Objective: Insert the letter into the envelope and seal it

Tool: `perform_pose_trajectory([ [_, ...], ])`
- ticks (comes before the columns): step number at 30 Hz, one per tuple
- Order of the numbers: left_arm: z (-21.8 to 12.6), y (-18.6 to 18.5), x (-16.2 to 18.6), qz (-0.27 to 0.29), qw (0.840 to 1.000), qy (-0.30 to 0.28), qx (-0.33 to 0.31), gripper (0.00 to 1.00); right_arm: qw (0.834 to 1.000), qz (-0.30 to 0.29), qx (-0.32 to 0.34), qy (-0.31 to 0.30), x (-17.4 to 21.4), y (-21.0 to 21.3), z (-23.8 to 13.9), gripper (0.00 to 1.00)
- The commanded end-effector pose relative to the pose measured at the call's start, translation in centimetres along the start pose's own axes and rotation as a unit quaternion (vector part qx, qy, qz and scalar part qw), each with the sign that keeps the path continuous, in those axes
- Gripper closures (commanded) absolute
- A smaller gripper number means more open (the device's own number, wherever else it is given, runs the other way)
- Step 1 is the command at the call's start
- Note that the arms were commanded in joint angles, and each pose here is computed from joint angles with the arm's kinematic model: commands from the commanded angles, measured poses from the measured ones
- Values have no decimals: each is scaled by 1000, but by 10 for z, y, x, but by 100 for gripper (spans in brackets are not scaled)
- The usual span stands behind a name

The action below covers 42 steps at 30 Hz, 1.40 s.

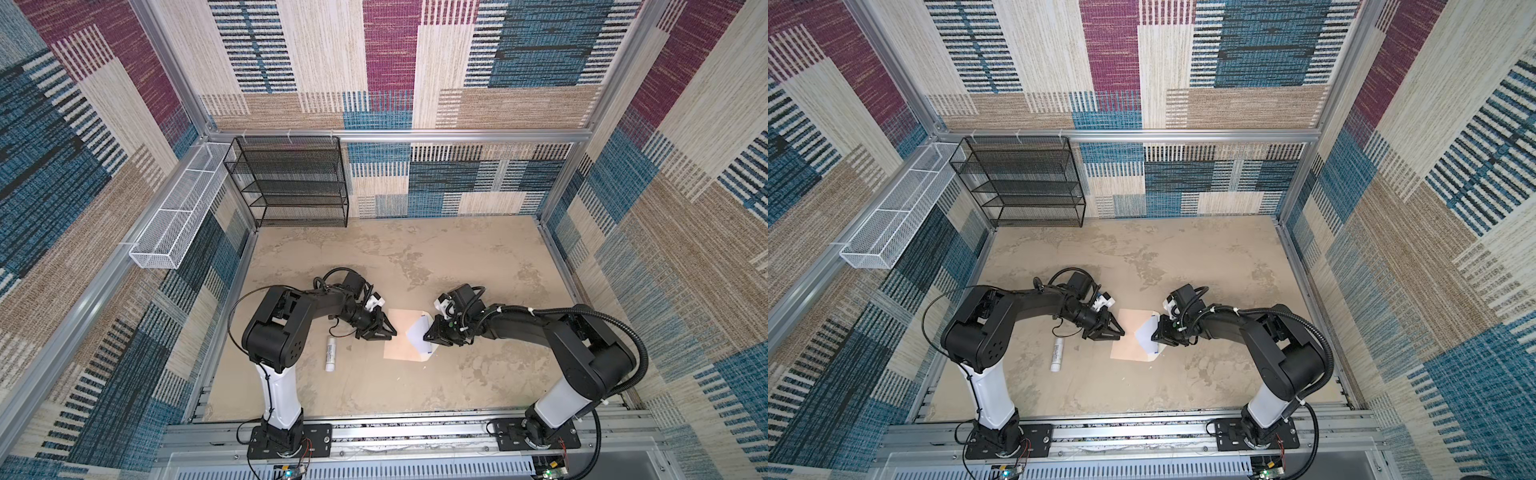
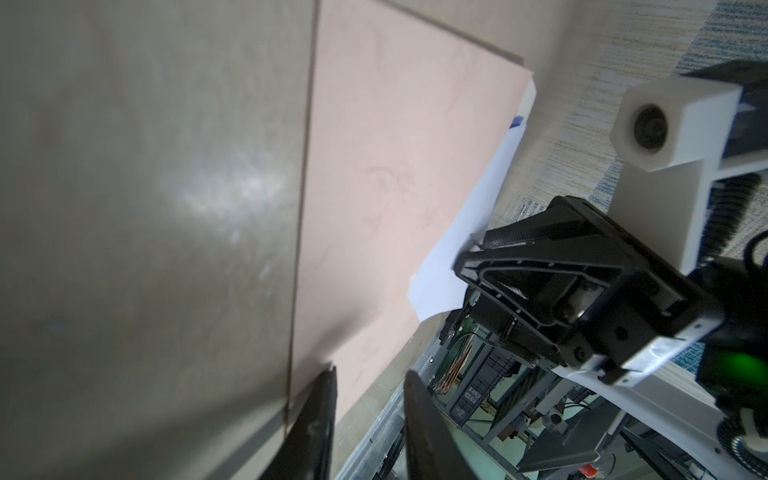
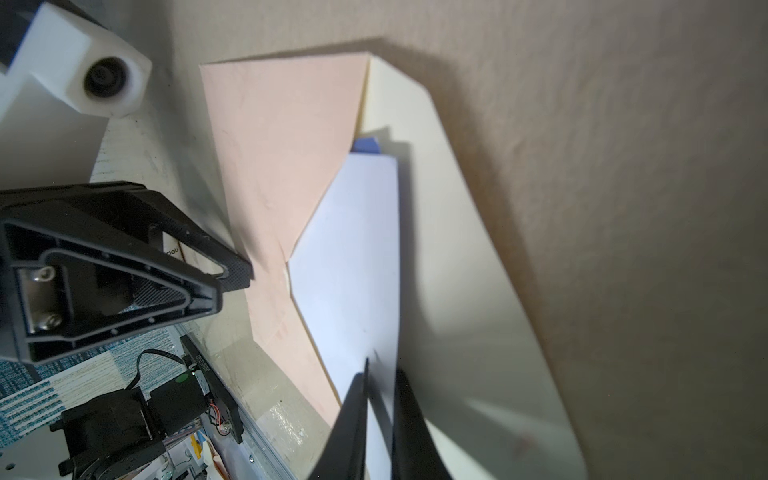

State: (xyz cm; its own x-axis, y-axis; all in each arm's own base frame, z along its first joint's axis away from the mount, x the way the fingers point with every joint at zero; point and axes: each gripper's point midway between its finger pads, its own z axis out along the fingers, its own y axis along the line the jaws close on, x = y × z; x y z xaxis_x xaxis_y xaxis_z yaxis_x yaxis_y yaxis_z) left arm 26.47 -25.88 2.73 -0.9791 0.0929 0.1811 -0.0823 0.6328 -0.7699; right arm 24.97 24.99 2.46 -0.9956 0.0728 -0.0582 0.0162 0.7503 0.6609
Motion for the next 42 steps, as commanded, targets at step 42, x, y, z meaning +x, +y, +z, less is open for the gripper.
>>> perform_pose_trajectory([
  [42,0,2,0,-3,1000,-1,-9,68,1000,-15,7,22,7,13,15,71],
])
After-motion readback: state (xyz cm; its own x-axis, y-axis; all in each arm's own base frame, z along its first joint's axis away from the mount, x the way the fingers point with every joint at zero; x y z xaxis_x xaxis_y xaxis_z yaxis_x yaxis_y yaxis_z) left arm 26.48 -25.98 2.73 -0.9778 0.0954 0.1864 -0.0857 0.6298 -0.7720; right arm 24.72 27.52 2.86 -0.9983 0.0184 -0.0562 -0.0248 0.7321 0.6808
